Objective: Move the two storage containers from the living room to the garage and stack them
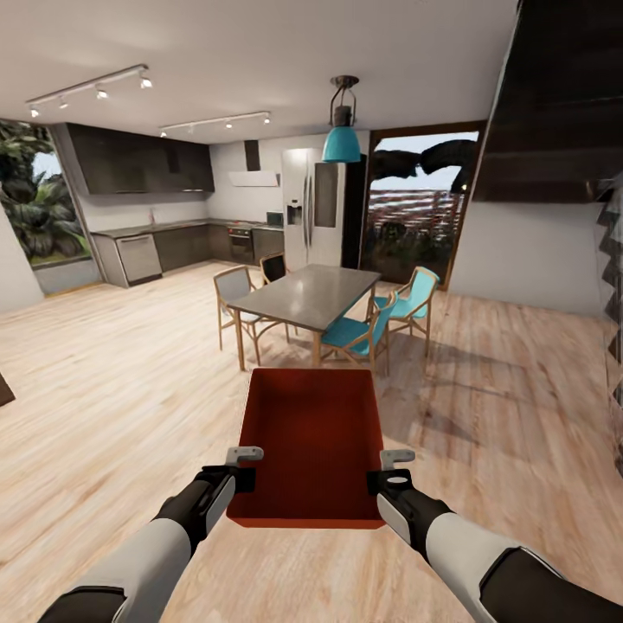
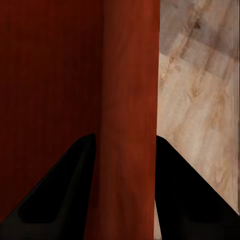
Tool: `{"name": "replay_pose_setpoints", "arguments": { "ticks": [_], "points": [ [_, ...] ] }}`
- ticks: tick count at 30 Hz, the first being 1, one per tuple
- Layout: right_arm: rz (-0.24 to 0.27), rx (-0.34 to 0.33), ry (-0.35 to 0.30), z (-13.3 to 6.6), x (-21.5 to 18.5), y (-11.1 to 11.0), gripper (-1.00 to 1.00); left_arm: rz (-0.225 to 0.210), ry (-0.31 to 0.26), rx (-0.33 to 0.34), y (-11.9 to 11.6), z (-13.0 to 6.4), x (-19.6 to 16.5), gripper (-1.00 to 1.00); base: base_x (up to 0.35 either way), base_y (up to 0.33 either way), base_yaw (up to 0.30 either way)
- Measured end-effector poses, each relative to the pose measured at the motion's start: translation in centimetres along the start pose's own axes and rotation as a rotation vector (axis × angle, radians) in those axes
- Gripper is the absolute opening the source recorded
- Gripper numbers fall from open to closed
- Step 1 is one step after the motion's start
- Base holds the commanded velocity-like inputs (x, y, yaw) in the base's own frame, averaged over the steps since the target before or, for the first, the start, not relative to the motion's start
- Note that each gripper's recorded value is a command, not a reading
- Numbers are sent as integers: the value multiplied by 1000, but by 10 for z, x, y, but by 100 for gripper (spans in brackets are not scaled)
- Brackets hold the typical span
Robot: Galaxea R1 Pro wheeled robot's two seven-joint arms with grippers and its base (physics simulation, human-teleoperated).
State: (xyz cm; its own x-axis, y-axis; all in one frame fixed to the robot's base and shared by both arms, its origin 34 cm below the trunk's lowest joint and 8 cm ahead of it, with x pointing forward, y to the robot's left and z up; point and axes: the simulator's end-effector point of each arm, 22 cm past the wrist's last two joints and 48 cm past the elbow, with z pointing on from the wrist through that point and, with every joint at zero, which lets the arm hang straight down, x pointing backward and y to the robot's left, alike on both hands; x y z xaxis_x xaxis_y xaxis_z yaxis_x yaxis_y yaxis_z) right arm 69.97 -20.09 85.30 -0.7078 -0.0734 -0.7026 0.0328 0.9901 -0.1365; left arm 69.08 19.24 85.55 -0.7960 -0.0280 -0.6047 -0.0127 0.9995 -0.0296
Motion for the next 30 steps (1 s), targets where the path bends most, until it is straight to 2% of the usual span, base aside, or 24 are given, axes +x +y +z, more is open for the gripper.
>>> {"name": "replay_pose_setpoints", "arguments": {
  "ticks": [30],
  "points": [
    [0,0,0,0,0,-1,-100,1,0,0,-1,0,0,-100,0,0,-288]
  ]
}}
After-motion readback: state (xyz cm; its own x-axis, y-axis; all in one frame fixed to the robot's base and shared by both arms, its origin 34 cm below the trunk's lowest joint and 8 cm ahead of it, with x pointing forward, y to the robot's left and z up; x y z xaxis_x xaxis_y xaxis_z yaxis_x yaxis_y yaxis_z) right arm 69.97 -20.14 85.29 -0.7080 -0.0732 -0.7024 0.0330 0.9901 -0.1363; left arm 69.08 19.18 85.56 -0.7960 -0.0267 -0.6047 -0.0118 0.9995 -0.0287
